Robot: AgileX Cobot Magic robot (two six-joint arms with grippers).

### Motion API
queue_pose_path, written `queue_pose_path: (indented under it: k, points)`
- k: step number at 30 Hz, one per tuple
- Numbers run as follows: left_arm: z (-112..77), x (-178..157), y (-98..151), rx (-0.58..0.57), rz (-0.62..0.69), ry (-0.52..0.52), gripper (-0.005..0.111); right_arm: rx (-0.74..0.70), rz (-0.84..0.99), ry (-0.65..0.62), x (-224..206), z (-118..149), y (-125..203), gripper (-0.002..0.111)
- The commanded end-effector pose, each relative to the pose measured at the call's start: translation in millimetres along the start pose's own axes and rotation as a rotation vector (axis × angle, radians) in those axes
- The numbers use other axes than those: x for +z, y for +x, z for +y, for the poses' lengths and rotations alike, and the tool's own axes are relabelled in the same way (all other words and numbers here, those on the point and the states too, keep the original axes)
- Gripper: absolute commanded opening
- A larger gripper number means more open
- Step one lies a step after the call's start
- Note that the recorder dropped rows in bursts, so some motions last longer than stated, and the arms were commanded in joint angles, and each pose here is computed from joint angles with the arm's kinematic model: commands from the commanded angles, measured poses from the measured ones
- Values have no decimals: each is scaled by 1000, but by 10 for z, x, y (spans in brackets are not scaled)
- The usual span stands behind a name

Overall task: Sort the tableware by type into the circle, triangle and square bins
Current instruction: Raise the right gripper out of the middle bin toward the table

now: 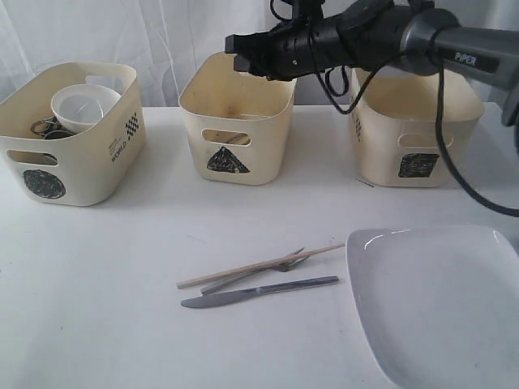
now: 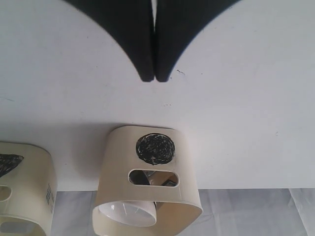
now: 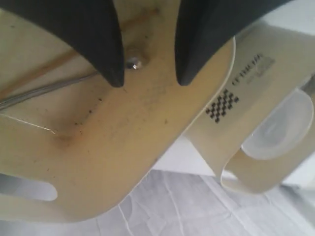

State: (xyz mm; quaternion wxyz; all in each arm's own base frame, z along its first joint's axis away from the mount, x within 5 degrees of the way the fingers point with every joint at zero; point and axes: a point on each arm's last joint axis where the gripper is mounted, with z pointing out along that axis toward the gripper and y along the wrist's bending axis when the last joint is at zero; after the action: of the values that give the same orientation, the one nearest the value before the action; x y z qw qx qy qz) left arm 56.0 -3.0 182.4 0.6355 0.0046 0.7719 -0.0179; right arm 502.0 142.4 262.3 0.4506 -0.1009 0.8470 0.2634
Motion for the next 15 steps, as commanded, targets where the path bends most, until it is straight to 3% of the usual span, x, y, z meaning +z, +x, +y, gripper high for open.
queue_pose_path:
  k: [1,6,11,15]
  points:
    - [1,1,8,-5,-5,-1,0,-272,132,57,-349,110,-101,34]
    - [1,1,8,-5,-5,-1,0,-532,344,140,-712,111,36,34]
    - [1,1,8,-5,-5,-1,0,-820,582,-49,-828,325,364,34]
    - [1,1,8,-5,-5,-1,0,-931,739,-153,-803,437,644,34]
